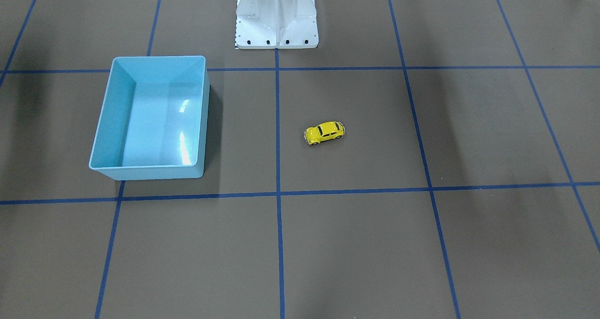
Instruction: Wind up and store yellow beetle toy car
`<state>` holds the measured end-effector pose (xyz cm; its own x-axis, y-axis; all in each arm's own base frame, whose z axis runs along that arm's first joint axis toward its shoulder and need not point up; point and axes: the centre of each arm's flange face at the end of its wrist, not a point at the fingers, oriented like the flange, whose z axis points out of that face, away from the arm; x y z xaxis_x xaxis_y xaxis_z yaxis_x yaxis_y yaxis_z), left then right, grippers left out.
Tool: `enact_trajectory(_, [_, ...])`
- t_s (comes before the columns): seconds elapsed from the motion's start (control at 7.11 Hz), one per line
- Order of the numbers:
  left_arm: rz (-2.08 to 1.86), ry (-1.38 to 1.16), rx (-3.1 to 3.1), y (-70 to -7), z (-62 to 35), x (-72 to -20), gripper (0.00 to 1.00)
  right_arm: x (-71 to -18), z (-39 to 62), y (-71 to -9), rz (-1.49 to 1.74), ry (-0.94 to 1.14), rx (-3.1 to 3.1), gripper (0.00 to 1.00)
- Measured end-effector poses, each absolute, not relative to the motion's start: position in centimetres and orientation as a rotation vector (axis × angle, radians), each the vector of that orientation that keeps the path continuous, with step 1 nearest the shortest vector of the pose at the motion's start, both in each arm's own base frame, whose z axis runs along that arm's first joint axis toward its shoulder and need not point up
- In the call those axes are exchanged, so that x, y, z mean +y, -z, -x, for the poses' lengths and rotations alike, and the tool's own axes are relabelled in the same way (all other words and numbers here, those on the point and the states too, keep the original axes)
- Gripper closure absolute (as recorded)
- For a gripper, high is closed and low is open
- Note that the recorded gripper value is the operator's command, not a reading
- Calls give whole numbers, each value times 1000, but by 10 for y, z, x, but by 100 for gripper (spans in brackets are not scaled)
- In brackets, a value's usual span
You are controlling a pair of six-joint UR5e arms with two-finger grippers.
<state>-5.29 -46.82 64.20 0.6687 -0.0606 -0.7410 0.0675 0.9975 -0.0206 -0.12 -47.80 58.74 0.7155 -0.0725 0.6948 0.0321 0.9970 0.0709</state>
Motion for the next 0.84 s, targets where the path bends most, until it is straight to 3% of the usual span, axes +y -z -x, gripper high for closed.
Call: enact_trajectory(0.84, [-224,-478,903,-436,-161,-496,0,-478,1,-585,-61,60,-771,0])
